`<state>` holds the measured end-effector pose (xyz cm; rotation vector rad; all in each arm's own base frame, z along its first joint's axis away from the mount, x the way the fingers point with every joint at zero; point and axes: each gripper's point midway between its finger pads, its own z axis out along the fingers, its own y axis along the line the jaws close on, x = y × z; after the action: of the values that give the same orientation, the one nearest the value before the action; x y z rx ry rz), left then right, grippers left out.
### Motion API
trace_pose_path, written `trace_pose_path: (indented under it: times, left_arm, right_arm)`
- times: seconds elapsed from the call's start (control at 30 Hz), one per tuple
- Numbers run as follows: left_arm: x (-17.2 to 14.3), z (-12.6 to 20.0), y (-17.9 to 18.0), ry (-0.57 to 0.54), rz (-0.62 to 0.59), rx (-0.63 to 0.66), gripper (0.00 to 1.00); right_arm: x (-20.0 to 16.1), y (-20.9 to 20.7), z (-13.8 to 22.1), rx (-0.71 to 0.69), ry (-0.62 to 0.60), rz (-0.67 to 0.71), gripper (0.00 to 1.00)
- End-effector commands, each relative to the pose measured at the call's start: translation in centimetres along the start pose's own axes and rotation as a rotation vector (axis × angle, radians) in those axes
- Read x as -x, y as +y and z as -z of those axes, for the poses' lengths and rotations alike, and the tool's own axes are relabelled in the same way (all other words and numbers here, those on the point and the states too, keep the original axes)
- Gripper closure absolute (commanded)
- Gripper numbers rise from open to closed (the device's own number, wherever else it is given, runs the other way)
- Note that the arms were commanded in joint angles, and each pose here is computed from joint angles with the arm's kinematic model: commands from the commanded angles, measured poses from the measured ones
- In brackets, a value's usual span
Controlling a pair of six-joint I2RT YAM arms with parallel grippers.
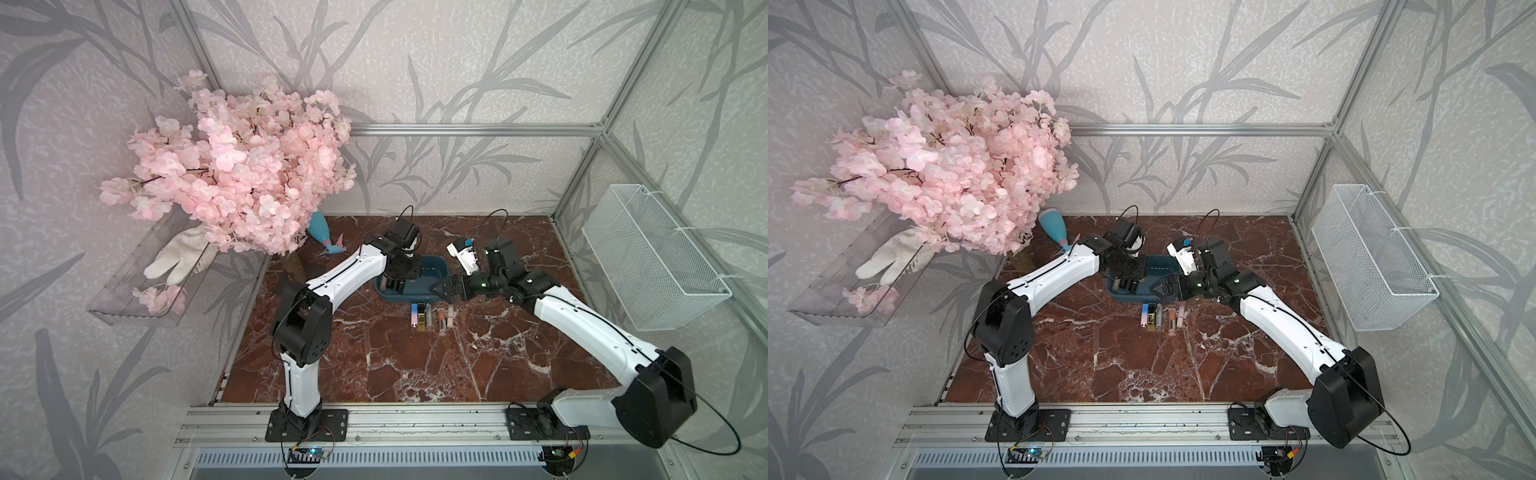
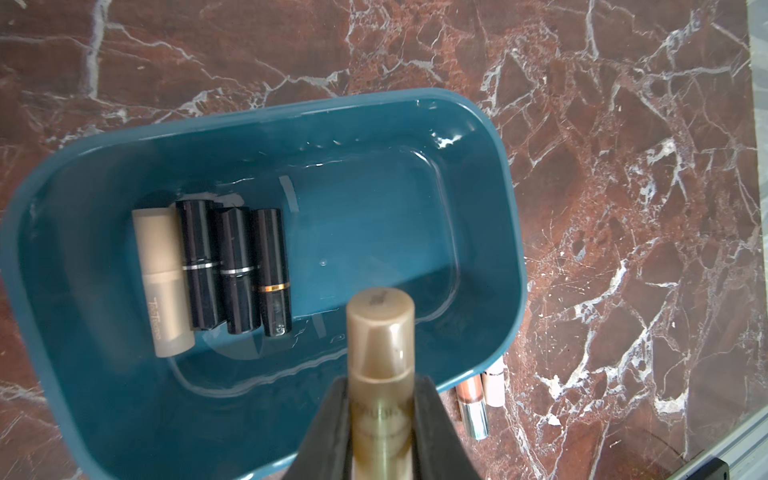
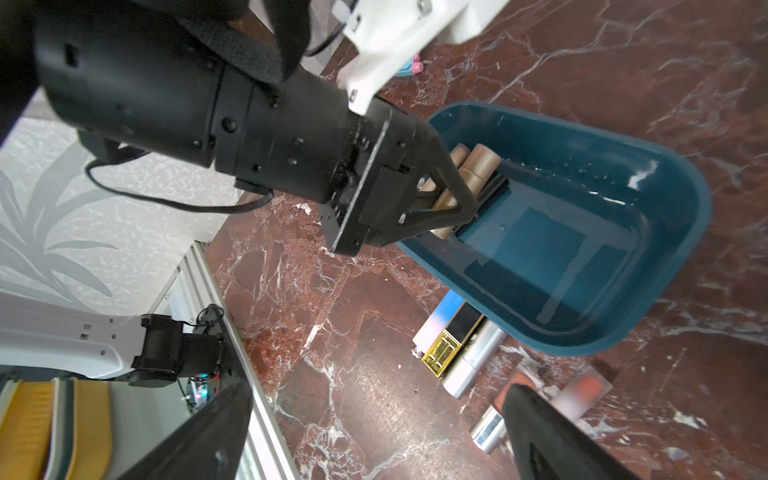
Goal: Put the lipstick into the storage box
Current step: Place the lipstick in the storage box.
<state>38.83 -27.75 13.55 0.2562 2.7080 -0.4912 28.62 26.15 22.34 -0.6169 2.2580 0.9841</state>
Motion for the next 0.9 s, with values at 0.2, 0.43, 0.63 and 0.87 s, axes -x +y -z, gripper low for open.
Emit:
trace_pose_path:
  times: [0.2, 0.43, 0.63, 0.87]
  left_arm:
    - [0.5, -2.1, 0.2, 0.05, -0.003, -0.011, 0.76]
    - [0.4, -3.8, 0.7, 0.083, -0.001, 0.001, 0.76]
    - [0.1, -5.2, 1.6, 0.108, 0.0, 0.023, 0.76]
    - [-0.4, -6.6, 2.8, 0.143, -0.037, 0.077, 0.77]
  right_arm:
    - [-0.7, -0.2, 0.9, -0.035, -0.015, 0.208, 0.01]
    - [-1.8, -0.3, 0.9, -0.035, -0.025, 0.371, 0.01]
    - [-2.7, -0.8, 0.5, -0.04, 0.003, 0.438, 0.01]
    - [-3.5, -1.1, -0.1, -0.029, 0.027, 0.444, 0.01]
